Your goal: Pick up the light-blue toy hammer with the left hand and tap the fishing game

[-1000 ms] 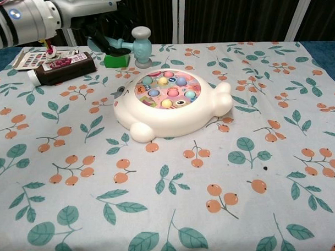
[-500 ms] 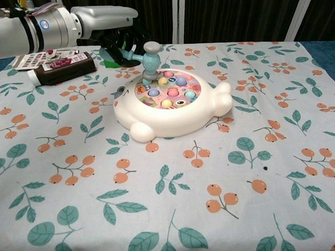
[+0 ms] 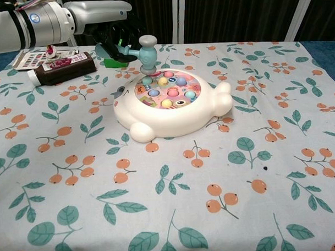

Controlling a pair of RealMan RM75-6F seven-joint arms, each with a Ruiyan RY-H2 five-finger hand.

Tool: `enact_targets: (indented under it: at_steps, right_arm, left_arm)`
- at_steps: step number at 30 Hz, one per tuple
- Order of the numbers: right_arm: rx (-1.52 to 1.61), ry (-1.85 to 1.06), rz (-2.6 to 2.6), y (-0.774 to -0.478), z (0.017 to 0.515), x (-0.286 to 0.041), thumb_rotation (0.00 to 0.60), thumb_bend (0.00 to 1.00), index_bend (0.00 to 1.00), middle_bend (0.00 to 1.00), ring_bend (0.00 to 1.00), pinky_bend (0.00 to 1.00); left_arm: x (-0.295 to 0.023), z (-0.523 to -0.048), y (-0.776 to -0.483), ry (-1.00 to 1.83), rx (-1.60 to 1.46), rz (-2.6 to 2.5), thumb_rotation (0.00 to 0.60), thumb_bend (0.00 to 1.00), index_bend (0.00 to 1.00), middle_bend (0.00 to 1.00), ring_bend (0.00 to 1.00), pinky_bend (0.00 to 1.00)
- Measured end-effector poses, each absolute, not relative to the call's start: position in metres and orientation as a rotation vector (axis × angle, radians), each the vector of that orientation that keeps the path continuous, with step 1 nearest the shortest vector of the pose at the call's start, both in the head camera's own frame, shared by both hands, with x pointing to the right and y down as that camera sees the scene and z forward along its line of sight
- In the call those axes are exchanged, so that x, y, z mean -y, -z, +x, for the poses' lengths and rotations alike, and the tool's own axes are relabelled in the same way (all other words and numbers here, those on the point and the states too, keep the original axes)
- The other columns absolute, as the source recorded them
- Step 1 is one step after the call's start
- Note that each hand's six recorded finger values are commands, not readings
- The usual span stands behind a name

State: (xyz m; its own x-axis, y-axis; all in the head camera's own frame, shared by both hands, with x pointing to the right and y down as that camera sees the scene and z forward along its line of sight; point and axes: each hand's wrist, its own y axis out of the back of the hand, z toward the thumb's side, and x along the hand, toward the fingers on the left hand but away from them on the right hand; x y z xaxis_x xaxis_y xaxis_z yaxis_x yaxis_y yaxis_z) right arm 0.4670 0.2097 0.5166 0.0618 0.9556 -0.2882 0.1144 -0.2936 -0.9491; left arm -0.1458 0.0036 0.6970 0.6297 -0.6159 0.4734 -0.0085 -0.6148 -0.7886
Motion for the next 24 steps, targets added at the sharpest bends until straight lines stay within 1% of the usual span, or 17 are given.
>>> enact_targets:
  at_steps: [9,13,17,20,24]
  right_arm:
    - [1.114,-1.334,-1.537,-0.516,0.468,-0.210,0.600,0.27,0.03,0.22,0.00,0.00]
    - [1.117,-1.327,-1.532,-0.514,0.468,-0.210,0.600,0.27,0.03,0.22,0.00,0.00]
    - [1.118,-1.316,-1.534,-0.514,0.467,-0.210,0.600,0.27,0.03,0.22,0.00,0.00]
    - [1.116,-1.313,-1.539,-0.514,0.467,-0.210,0.600,0.27,0.03,0.22,0.00,0.00]
    - [1.117,-1.309,-1.546,-0.515,0.467,-0.209,0.600,0.27,0.03,0.22,0.00,0.00]
  left_arm:
    - [-0.010,-0.145,-0.714,1.015,-0.454,-2.058,0.600,0.53,0.65,0.65,0.53,0.56]
    - [-0.004,-0.149,-0.706,0.999,-0.484,-2.049,0.600,0.53,0.65,0.65,0.53,0.56]
    - [0.002,-0.158,-0.691,0.974,-0.539,-2.043,0.600,0.53,0.65,0.65,0.53,0.56]
    - [0.003,-0.175,-0.681,0.975,-0.583,-2.035,0.600,0.53,0.64,0.65,0.53,0.55]
    - [-0.008,-0.204,-0.683,1.013,-0.643,-2.023,0.600,0.52,0.63,0.63,0.52,0.51]
